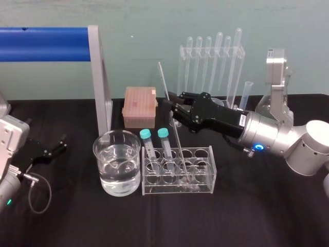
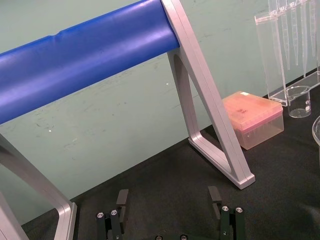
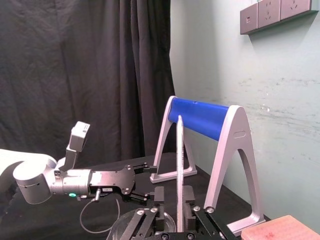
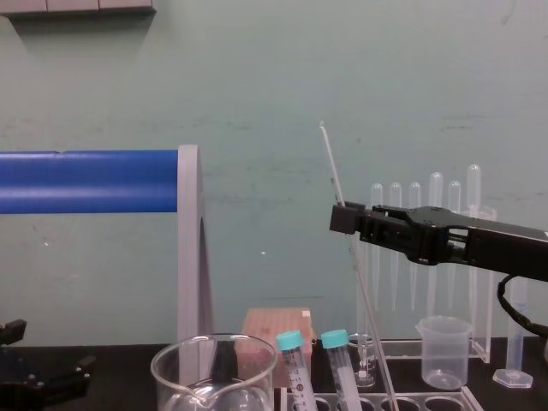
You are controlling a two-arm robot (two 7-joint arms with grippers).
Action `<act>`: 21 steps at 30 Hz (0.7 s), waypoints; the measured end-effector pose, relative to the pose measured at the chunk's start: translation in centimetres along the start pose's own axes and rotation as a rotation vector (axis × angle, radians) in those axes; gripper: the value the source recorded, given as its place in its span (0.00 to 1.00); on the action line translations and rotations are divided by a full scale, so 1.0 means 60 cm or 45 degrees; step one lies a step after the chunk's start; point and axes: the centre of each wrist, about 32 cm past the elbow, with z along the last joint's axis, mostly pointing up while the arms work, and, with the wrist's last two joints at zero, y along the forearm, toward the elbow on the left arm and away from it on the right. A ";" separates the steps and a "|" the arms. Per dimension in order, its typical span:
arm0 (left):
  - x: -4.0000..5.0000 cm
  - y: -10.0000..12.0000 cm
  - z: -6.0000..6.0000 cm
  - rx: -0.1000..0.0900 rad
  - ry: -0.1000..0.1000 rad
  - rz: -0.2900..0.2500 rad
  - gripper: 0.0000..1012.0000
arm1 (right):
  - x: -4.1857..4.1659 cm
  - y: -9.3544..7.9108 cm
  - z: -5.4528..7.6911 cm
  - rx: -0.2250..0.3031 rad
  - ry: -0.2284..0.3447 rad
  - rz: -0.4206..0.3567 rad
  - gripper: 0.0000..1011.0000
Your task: Hold the thermometer with one hand and immerse one end into the beaker, then reinsert it into the test tube rack.
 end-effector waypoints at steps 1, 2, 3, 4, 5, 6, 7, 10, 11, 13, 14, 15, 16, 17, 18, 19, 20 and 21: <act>0.000 0.000 0.000 0.000 0.000 0.000 1.00 | 0.000 0.000 0.000 0.000 0.000 0.000 0.27; 0.000 0.000 0.000 0.000 0.000 0.000 1.00 | 0.000 0.000 0.000 0.001 0.000 0.000 0.29; 0.000 0.000 0.000 0.000 0.000 0.000 1.00 | 0.000 0.000 0.000 0.001 0.000 0.000 0.33; 0.000 0.000 0.000 0.000 0.000 0.000 1.00 | 0.000 0.000 0.000 0.001 0.000 0.000 0.37; 0.000 0.000 0.000 0.000 0.000 0.000 1.00 | 0.000 0.000 0.000 0.002 0.000 0.000 0.39; 0.000 0.000 0.000 0.000 0.000 0.000 1.00 | 0.000 0.000 0.000 0.002 0.000 0.000 0.43; 0.000 0.000 0.000 0.000 0.000 0.000 1.00 | 0.000 0.000 0.000 0.002 0.000 0.000 0.44; 0.000 0.000 0.000 0.000 0.000 0.000 1.00 | 0.000 0.000 0.000 0.002 0.001 0.000 0.53; 0.000 0.000 0.000 0.000 0.000 0.000 1.00 | 0.000 0.000 0.000 0.003 0.001 0.000 0.59; 0.000 0.000 0.000 0.000 0.000 0.000 1.00 | 0.000 0.000 0.000 0.003 0.001 0.000 0.63; 0.000 0.000 0.000 0.000 0.000 0.000 1.00 | 0.000 0.000 0.000 0.003 0.001 0.000 0.67; 0.000 0.000 0.000 0.000 0.000 0.000 1.00 | 0.000 0.000 0.000 0.003 0.002 0.000 0.70; 0.000 0.000 0.000 0.000 0.000 0.000 1.00 | 0.000 0.000 0.000 0.003 0.002 0.000 0.73; 0.000 0.000 0.000 0.000 0.000 0.000 1.00 | 0.000 0.000 0.000 0.003 0.002 0.000 0.76; 0.000 0.000 0.000 0.000 0.000 0.000 1.00 | 0.000 0.000 0.000 0.003 0.002 0.000 0.80; 0.000 0.000 0.000 0.000 0.000 0.000 1.00 | 0.000 0.000 0.000 0.003 0.002 0.000 0.82; 0.000 0.000 0.000 0.000 0.000 0.000 1.00 | 0.000 0.000 0.000 0.004 0.002 -0.001 0.83; 0.000 0.000 0.000 0.000 0.000 0.000 1.00 | 0.000 0.000 0.000 0.004 0.002 0.000 0.88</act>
